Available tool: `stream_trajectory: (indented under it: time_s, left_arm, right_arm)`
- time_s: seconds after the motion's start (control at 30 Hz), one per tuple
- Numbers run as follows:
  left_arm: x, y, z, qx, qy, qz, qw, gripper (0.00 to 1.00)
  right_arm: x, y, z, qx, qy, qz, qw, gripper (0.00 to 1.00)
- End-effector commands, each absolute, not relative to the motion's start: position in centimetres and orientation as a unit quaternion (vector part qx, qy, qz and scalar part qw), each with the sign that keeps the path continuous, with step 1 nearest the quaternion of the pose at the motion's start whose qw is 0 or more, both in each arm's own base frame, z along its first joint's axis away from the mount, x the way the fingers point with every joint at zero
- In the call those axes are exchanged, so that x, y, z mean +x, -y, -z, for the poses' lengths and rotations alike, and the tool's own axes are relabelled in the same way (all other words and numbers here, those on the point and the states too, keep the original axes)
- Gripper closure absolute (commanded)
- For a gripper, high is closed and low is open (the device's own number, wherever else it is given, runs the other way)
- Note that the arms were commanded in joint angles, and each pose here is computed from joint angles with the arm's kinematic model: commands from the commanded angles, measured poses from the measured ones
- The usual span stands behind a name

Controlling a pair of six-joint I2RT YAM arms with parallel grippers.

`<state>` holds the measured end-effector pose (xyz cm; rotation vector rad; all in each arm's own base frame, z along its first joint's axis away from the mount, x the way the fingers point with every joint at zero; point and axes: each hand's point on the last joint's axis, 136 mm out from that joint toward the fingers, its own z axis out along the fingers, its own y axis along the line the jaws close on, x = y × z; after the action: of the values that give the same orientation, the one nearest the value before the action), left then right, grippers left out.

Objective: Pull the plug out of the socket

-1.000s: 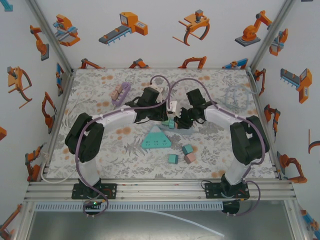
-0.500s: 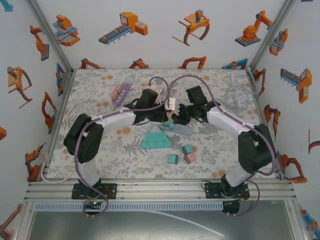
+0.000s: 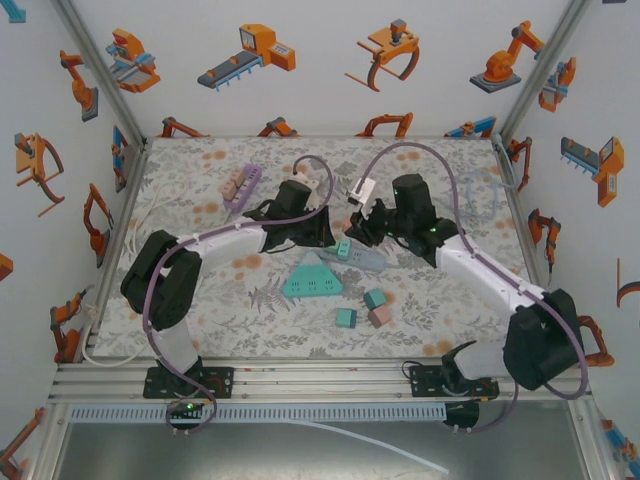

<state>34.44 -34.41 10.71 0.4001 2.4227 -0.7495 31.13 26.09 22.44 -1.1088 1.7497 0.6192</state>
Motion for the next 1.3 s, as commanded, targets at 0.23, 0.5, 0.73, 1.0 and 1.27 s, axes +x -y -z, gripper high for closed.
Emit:
stream_trajectory:
  time_s: [0.23, 0.5, 0.73, 1.0, 1.27]
  left_arm:
    - [30.9, 31.4, -8.3, 0.15, -0.94, 0.233, 0.201, 0.49]
    - [31.8, 31.9, -10.5, 0.152, -0.928, 0.246, 0.233, 0.41]
    - [30.6, 33.2, -14.1, 0.19, -0.897, 0.3, 0.264, 0.39]
    - [25.0, 34.5, -20.0, 0.295, -0.813, 0.393, 0.313, 0.31]
    - [18.6, 34.3, -22.3, 0.393, -0.746, 0.406, 0.351, 0.12]
  right_arm:
    - [30.7, -21.8, -25.8, -0.148, -0.817, -0.32, 0.457, 1.0]
    - [28.8, -19.7, -24.2, -0.025, -0.836, -0.352, 0.421, 1.0]
    - [27.2, -16.4, -21.3, 0.062, -0.853, -0.32, 0.408, 1.0]
    - [24.9, -12.3, -16.6, 0.163, -0.851, -0.29, 0.406, 1.0]
    - [22.9, -10.4, -11.5, 0.202, -0.864, -0.264, 0.378, 1.0]
